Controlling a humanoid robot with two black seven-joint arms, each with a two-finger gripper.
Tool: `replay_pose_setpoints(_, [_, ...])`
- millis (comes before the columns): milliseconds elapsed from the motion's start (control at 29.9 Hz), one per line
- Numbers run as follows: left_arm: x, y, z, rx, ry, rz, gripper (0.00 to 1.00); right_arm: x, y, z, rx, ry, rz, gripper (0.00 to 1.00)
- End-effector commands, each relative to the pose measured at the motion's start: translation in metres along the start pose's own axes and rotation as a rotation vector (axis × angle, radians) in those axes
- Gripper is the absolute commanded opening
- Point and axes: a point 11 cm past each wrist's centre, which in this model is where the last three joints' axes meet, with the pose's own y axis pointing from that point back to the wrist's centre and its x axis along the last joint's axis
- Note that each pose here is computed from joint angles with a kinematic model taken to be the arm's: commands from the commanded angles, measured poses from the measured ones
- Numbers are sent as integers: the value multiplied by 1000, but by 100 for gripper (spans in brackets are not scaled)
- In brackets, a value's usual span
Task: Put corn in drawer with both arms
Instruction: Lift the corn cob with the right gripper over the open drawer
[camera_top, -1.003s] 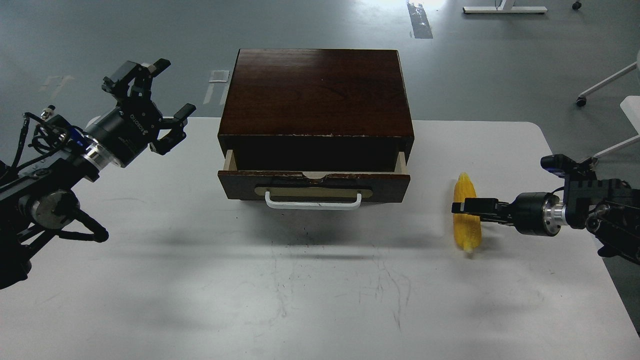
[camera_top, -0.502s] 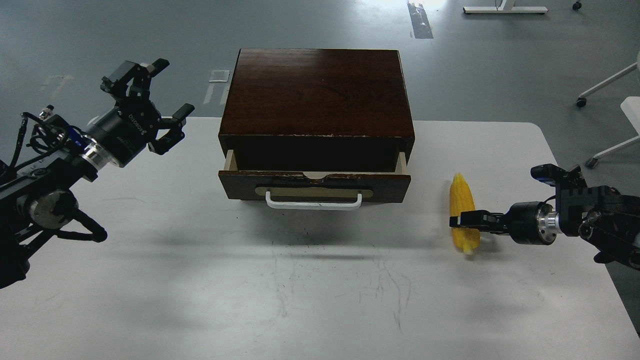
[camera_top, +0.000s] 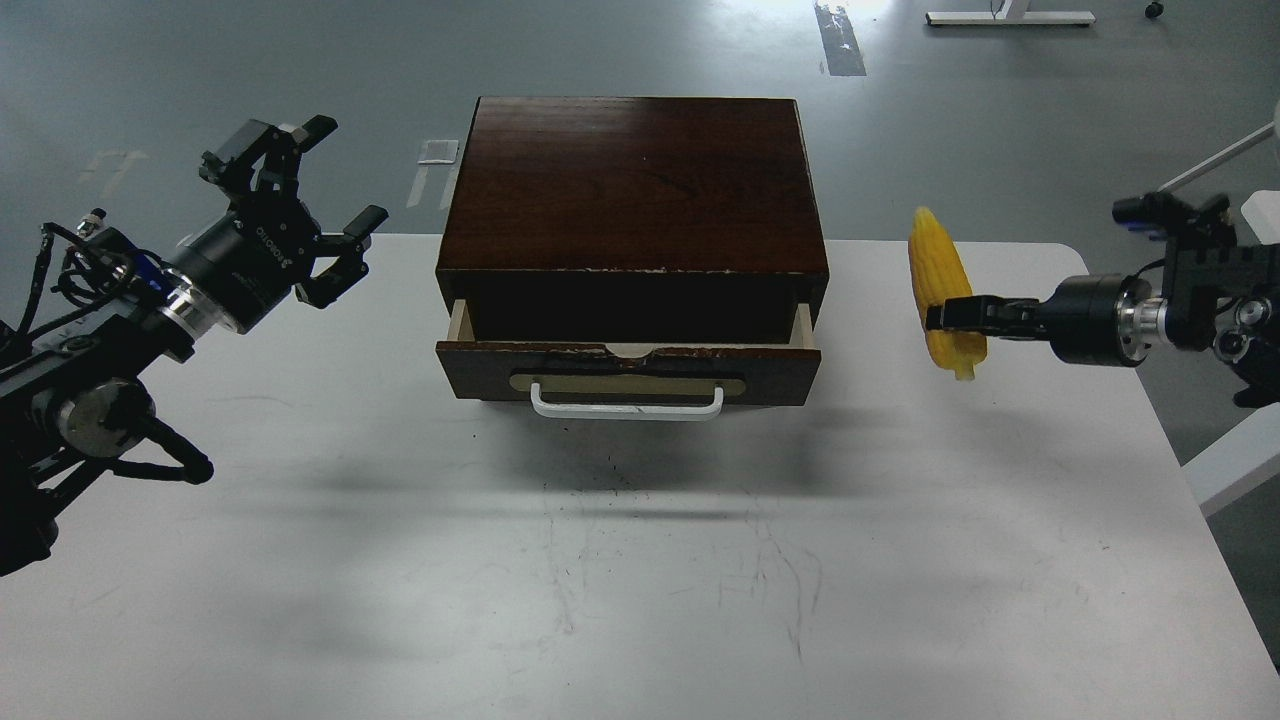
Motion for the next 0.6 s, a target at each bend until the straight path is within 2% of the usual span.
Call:
replay_pose_setpoints(0, [-1,-1,0,-1,2,-1,99,36,3,-48,69,122,20,5])
replay_pose_setpoints(100, [-1,-1,0,-3,2,-3,99,51,-4,-87,107,226,-10,5])
replay_pose_setpoints(167, [-1,-1,1,-3,1,-2,99,56,-23,-126,118,367,-80,5])
replay_pose_setpoints(234, [0,0,1,-3,-1,-1,99,57,-30,-142,115,445,-107,5])
replay_pose_setpoints(368, [1,1,3,-5,-3,0,99,47,-55,-193,141,717,-173,5])
replay_pose_setpoints(568, [2,0,7,-11,-6,1,99,30,-81,-234,186,954,-204,5])
